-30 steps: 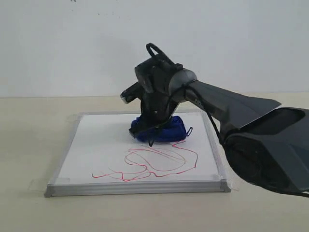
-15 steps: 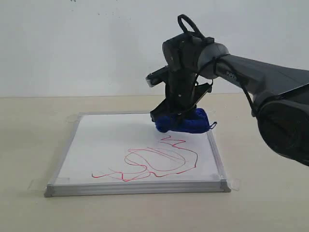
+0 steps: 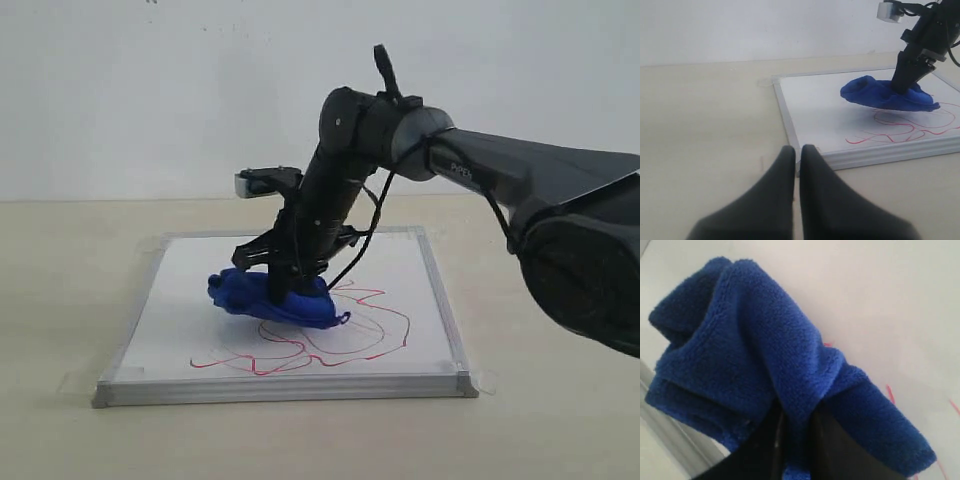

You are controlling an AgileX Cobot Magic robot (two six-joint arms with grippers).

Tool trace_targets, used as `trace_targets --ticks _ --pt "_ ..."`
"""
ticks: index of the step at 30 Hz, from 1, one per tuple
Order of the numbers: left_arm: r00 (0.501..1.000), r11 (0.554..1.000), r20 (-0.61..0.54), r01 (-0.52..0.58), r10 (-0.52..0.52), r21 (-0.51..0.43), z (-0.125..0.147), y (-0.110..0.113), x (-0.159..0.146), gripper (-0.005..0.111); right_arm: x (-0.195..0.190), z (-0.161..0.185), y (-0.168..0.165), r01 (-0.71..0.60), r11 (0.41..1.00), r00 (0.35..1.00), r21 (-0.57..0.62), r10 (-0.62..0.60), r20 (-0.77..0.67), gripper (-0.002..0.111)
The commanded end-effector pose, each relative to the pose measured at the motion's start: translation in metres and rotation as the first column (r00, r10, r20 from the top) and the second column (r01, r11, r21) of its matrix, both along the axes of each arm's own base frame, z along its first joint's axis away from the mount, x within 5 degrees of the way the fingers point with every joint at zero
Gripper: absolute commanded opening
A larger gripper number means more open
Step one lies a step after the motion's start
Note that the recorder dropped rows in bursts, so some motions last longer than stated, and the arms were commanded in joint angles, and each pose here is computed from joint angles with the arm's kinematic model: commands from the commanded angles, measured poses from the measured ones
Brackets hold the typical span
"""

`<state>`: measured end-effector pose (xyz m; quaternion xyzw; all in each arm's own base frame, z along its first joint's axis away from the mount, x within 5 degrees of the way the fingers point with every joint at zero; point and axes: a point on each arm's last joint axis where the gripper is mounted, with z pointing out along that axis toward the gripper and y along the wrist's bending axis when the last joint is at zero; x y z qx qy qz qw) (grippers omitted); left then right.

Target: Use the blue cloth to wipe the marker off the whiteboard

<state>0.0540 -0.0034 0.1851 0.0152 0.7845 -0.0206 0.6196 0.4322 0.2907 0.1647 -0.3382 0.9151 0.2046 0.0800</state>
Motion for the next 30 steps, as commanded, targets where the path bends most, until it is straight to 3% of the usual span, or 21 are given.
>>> trace_targets --ticks 1,4,6,9,12,14,16,17,19,22,24,27,30 --pt "1.0 1.0 0.004 0.009 -0.009 -0.007 -0.001 -0.001 0.0 0.004 0.007 -0.013 -0.007 -0.011 0.995 0.998 -0.097 0.017 0.061 0.0" --pt "1.0 1.0 0.004 0.009 -0.009 -0.007 -0.001 -0.001 0.0 0.004 0.016 -0.035 -0.029 0.098 0.934 0.992 -0.342 -0.062 0.113 0.0" --pt "1.0 1.0 0.004 0.009 -0.009 -0.007 -0.001 -0.001 0.0 0.004 0.026 -0.045 -0.046 0.218 0.841 0.968 -0.495 -0.122 0.219 0.0" --pt "1.0 1.0 0.004 0.009 -0.009 -0.007 -0.001 -0.001 0.0 0.004 0.037 -0.045 -0.062 0.356 0.727 0.917 -0.587 -0.15 0.37 0.0" --pt "1.0 1.0 0.004 0.009 -0.009 -0.007 -0.001 -0.001 0.0 0.004 0.041 -0.041 -0.067 0.386 0.692 0.898 -0.611 -0.128 0.422 0.0" --pt "1.0 1.0 0.004 0.009 -0.009 -0.007 -0.001 -0.001 0.0 0.004 0.039 -0.041 -0.065 0.373 0.706 0.905 -0.602 -0.134 0.404 0.0" --pt "1.0 1.0 0.004 0.009 -0.009 -0.007 -0.001 -0.001 0.0 0.004 0.032 -0.047 -0.055 0.282 0.78 0.946 -0.559 -0.128 0.298 0.0" --pt "1.0 1.0 0.004 0.009 -0.009 -0.007 -0.001 -0.001 0.0 0.004 0.024 -0.051 -0.042 0.18 0.857 0.977 -0.483 -0.099 0.187 0.0" --pt "1.0 1.0 0.004 0.009 -0.009 -0.007 -0.001 -0.001 0.0 0.004 0.012 -0.053 -0.022 0.028 0.951 0.999 -0.307 -0.016 0.043 0.0" --pt "1.0 1.0 0.004 0.009 -0.009 -0.007 -0.001 -0.001 0.0 0.004 -0.002 -0.044 0.005 -0.045 0.999 0.995 0.003 0.045 -0.093 0.0" --pt "1.0 1.0 0.004 0.009 -0.009 -0.007 -0.001 -0.001 0.0 0.004 -0.006 -0.042 0.012 -0.059 0.996 0.992 0.067 0.066 -0.111 0.0" --pt "1.0 1.0 0.004 0.009 -0.009 -0.007 -0.001 -0.001 0.0 0.004 -0.003 -0.046 0.006 -0.039 0.999 0.996 -0.031 0.036 -0.087 0.0" --pt "1.0 1.0 0.004 0.009 -0.009 -0.007 -0.001 -0.001 0.0 0.004 0.009 -0.053 -0.019 0.054 0.949 0.998 -0.31 -0.043 0.042 0.0"
